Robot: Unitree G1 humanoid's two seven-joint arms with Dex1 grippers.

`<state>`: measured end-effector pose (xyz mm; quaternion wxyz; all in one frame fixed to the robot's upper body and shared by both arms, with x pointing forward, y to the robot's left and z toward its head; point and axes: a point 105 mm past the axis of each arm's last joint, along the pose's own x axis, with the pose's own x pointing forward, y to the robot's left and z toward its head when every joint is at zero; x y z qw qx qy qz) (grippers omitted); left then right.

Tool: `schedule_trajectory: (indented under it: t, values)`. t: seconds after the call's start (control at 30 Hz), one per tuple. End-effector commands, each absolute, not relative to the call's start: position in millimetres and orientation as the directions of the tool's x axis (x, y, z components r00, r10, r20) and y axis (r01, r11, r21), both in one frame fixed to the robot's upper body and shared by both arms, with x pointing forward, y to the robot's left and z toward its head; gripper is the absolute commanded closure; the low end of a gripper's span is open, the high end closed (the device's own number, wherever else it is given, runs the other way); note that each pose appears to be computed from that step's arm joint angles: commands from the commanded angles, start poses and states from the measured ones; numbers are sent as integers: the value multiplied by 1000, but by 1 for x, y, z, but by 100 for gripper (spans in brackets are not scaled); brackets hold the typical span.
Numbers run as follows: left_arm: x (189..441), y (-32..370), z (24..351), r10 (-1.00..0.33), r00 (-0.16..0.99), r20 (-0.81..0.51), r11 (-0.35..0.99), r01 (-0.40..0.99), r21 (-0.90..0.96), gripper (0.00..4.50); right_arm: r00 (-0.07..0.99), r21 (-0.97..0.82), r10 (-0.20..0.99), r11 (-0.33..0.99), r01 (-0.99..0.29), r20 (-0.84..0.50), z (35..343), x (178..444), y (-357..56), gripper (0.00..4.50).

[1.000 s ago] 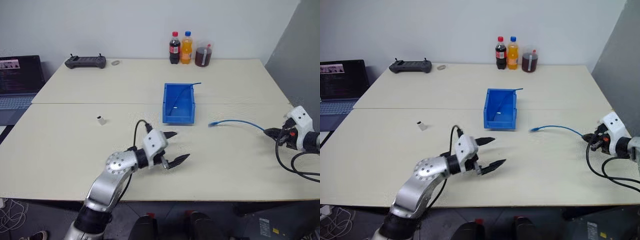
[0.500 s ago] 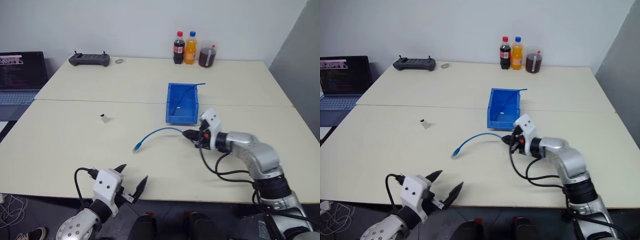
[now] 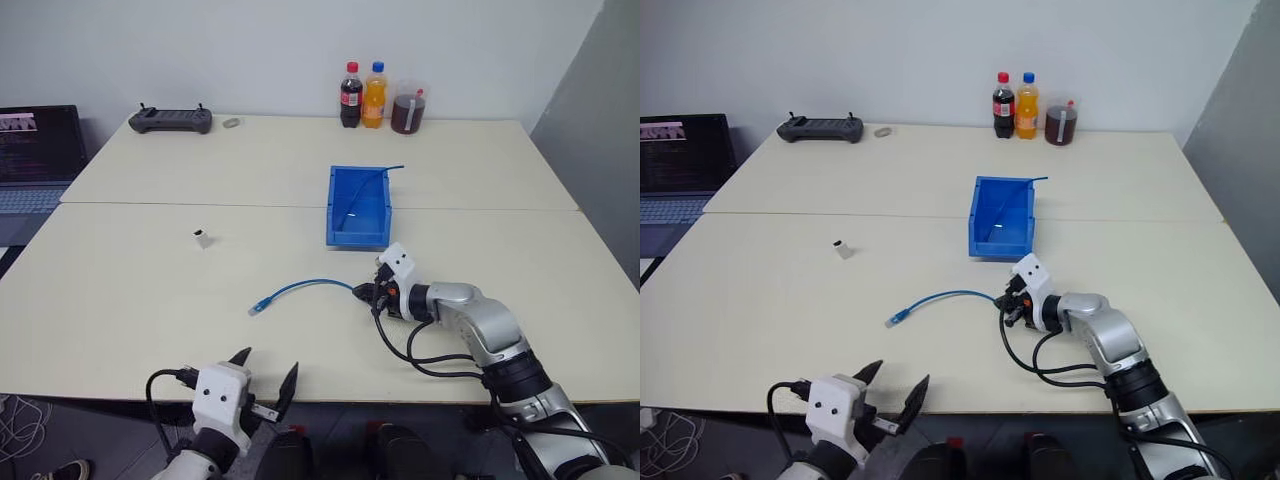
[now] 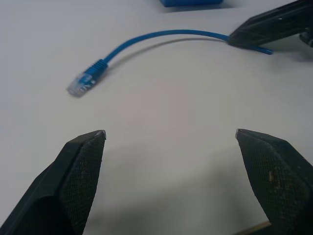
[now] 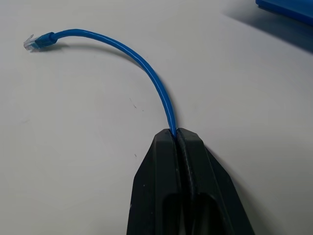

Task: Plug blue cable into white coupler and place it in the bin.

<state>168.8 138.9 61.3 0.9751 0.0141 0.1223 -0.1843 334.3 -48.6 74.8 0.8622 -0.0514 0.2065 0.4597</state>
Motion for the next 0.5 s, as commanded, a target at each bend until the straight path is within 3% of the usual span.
schedule_trajectory:
  t: [0.03,0.1,0.2,0.5]
  values:
    - [169,138,78,-399,895,-198,915,403,-22,0,495,63,792,549,-833,-359,89,339,-42,445]
    - [174,147,81,-372,908,-194,926,378,-4,0,489,71,798,544,-836,-352,90,339,-41,445]
    - [179,154,84,-346,919,-190,935,355,14,0,488,94,802,547,-832,-345,90,338,-43,392]
    - [190,152,85,-335,924,-184,940,342,6,0,479,135,815,542,-830,-326,98,324,-60,184]
